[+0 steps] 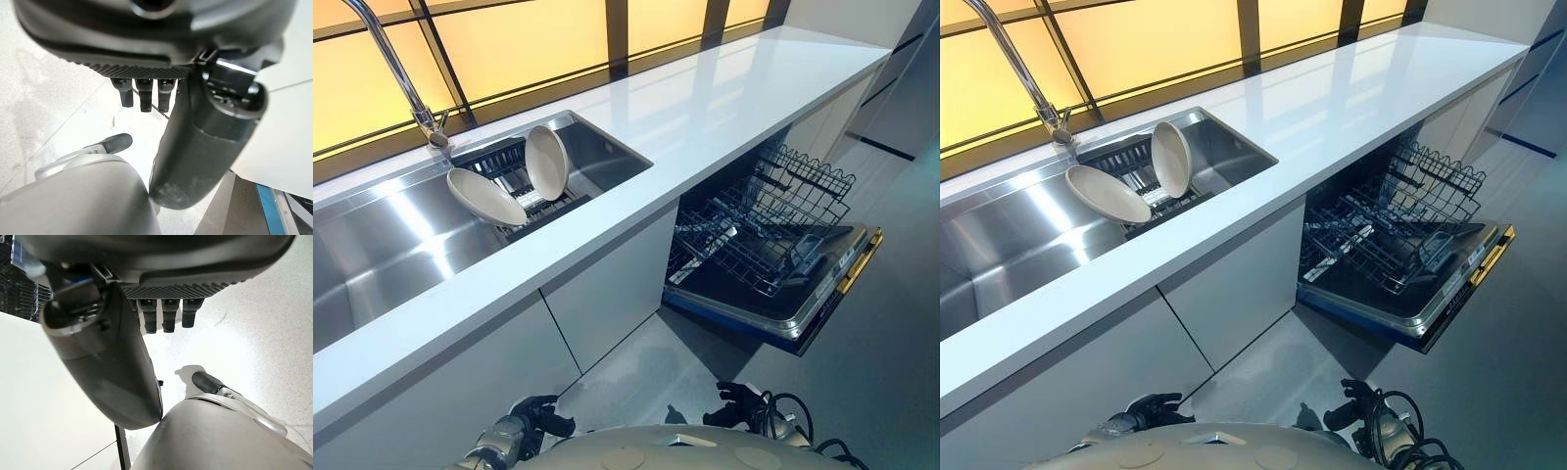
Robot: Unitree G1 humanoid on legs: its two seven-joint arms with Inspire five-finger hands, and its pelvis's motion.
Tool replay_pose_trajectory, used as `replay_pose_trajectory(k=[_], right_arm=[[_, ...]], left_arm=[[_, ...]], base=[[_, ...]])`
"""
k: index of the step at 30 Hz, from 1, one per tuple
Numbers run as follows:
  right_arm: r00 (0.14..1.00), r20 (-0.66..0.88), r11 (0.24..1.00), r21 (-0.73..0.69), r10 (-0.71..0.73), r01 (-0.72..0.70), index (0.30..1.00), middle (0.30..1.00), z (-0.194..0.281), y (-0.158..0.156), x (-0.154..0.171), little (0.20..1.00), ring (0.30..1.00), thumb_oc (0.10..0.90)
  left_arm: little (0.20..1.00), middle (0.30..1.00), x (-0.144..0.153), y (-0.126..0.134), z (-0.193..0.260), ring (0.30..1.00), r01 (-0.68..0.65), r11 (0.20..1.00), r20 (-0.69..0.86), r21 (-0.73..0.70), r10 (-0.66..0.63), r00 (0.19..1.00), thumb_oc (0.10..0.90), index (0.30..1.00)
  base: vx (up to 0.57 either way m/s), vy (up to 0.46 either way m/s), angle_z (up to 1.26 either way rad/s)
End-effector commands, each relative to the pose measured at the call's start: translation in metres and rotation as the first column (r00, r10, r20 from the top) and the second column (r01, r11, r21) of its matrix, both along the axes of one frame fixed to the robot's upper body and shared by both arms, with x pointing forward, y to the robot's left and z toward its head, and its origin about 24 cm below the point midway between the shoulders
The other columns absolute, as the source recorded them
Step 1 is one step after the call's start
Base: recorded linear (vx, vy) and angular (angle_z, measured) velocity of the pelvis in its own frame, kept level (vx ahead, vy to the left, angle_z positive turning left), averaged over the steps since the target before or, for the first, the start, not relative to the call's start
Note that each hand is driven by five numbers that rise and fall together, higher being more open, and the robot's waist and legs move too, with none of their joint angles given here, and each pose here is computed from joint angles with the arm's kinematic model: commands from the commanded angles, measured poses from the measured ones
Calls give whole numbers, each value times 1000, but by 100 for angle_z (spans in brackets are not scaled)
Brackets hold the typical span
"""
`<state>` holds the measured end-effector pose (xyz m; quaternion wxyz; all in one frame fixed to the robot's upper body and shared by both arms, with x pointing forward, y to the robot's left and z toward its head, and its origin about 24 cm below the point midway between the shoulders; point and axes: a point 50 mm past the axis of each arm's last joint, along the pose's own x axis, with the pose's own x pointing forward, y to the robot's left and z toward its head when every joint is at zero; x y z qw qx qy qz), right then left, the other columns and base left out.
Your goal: Pick up plates and place into dishwasher.
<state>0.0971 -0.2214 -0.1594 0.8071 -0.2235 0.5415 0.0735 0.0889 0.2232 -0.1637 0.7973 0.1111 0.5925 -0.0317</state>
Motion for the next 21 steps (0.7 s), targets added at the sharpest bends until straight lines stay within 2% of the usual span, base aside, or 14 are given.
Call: replay_pose_trajectory(k=[1,6,21], right_arm=[[997,19,997,-4,76,-76,900,900,2,7,17,900,900,800],[997,20,997,-5,75,-75,900,900,2,7,17,900,900,800],[997,22,997,-6,79,-78,900,900,3,6,19,900,900,800]], left_arm=[[900,900,8,-8,-1,900,95,995,-8,-4,-95,995,800,900],[900,900,10,-8,0,900,67,998,0,-18,-67,998,800,900],[900,900,13,-10,1,900,89,995,12,-45,-89,996,800,900]], base=[[0,0,0],[0,0,0],[0,0,0]])
